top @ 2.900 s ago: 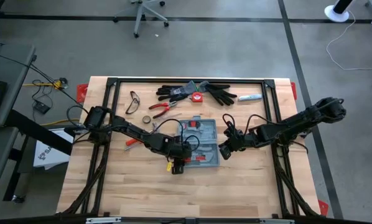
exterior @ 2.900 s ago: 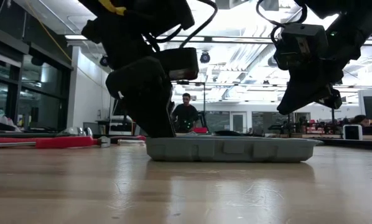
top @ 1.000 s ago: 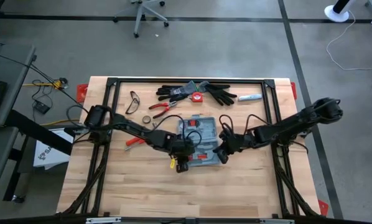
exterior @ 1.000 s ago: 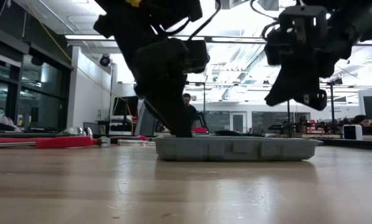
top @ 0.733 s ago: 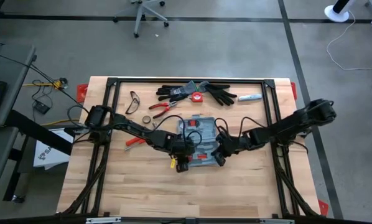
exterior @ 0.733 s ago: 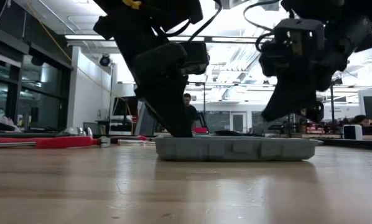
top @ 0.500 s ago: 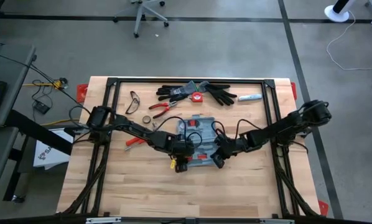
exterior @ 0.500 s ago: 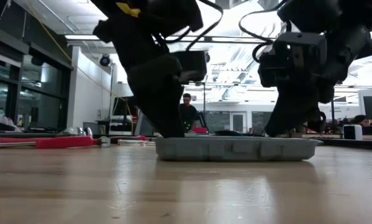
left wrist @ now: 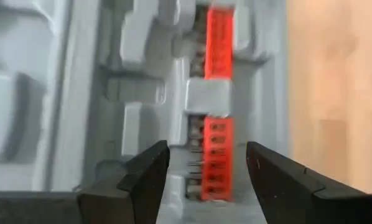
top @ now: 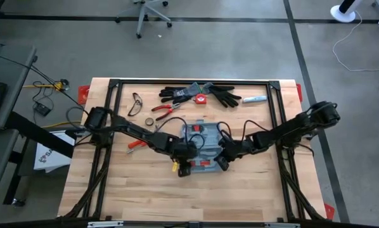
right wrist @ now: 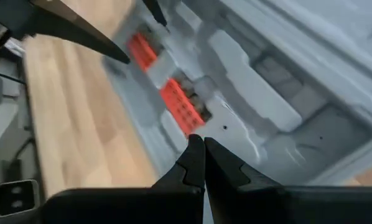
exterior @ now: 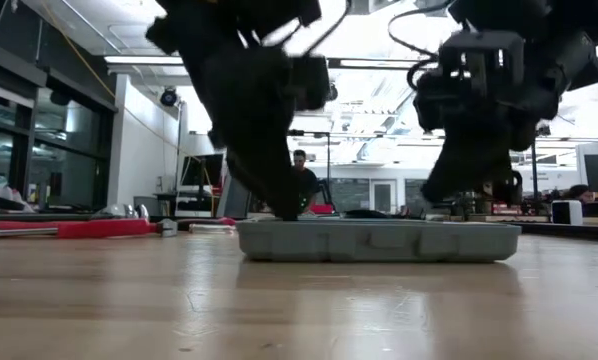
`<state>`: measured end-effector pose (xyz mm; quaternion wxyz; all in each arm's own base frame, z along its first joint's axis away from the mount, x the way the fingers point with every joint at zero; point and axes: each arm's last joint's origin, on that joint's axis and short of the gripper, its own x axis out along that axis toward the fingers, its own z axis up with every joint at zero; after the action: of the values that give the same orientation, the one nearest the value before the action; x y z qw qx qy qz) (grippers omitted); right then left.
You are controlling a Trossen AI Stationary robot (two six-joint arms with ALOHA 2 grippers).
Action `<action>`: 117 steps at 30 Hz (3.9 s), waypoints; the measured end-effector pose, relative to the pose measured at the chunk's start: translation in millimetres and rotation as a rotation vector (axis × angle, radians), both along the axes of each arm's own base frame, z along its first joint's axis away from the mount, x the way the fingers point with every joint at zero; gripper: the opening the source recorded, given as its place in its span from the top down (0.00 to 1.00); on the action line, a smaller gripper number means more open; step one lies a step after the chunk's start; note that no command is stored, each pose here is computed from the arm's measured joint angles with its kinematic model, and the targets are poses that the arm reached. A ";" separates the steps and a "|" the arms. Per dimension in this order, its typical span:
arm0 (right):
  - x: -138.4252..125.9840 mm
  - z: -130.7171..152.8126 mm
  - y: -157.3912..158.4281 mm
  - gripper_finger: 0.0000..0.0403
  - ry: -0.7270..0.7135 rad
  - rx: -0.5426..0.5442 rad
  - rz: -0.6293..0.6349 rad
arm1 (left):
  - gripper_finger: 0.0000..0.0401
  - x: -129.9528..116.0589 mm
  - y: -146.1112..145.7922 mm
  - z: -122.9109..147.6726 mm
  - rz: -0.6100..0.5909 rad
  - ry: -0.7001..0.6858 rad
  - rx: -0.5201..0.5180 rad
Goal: Prefit tool cases
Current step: Remove the set of allen wrenches from the gray tool box
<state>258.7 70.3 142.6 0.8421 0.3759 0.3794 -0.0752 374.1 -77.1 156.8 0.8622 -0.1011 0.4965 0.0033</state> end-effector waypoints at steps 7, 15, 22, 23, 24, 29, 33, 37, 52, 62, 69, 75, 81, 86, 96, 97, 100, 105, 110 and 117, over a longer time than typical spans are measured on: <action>-0.5 17.1 -12.8 1.00 -0.069 -0.001 -0.060 | 0.48 -8.1 11.4 34.3 0.062 -0.072 0.032; 8.7 24.5 -56.7 1.00 -0.073 0.018 -0.152 | 0.48 -22.4 61.6 37.3 0.251 0.070 0.110; 24.9 43.6 -118.3 1.00 -0.082 -0.012 -0.196 | 0.48 -35.1 110.2 18.3 0.296 0.134 0.019; 27.5 43.2 -126.3 1.00 -0.081 0.000 -0.201 | 0.48 -36.3 115.2 16.8 0.292 0.132 0.012; 30.0 41.6 -133.5 1.00 -0.076 0.009 -0.208 | 0.48 -38.0 120.3 15.0 0.287 0.136 0.007; 43.0 31.8 -153.7 1.00 -0.042 0.045 -0.241 | 0.48 -47.9 140.9 4.0 0.271 0.150 -0.020; 55.5 26.2 -158.7 1.00 -0.035 0.039 -0.191 | 0.48 -48.7 152.8 2.3 0.250 0.106 -0.029; 70.0 17.5 -160.3 0.96 0.000 0.035 -0.163 | 0.48 -49.4 162.7 2.9 0.246 0.080 -0.039; 82.1 9.3 -165.4 0.71 0.137 0.075 -0.146 | 0.48 -50.5 167.1 3.0 0.230 0.076 -0.035; 73.3 3.6 -164.7 0.71 0.256 0.008 -0.158 | 0.48 -58.8 163.4 -14.7 0.280 0.045 -0.069; 75.9 3.7 -165.3 0.71 0.231 0.002 -0.158 | 0.48 -57.6 158.1 -17.5 0.277 0.014 -0.074; 78.3 -9.6 -165.3 0.71 0.261 0.030 -0.142 | 0.48 -52.9 158.3 -16.6 0.305 -0.035 -0.077; 84.5 -13.6 -160.2 0.71 0.226 0.057 -0.100 | 0.48 -51.7 158.9 -20.5 0.315 -0.030 -0.076; 92.7 -10.1 -157.8 0.71 0.120 0.120 -0.061 | 0.48 -49.5 159.6 -33.7 0.318 0.005 -0.090; 102.5 0.5 -157.0 0.71 -0.020 0.244 -0.013 | 0.48 -47.7 158.2 -40.7 0.315 0.021 -0.094; 100.3 -1.1 -156.6 0.71 0.011 0.246 -0.024 | 0.48 -47.7 158.2 -40.8 0.315 0.022 -0.095; 92.9 -2.5 -155.0 0.71 0.101 0.204 -0.065 | 0.48 -48.2 157.9 -41.3 0.314 0.029 -0.096; 88.5 -1.5 -147.4 0.71 0.163 0.164 -0.069 | 0.48 -46.7 157.3 -36.1 0.305 0.018 -0.130; 89.4 -2.2 -141.8 0.71 0.177 0.134 -0.088 | 0.48 -46.8 155.3 -13.1 0.288 -0.019 -0.167; 87.2 -3.3 -144.3 0.71 0.201 0.131 -0.110 | 0.48 -56.4 151.3 5.2 0.276 0.004 -0.146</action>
<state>345.9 -74.0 139.3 0.7682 0.4409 0.4446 -0.1334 317.7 74.2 162.0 0.8428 -0.2310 0.4785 0.0858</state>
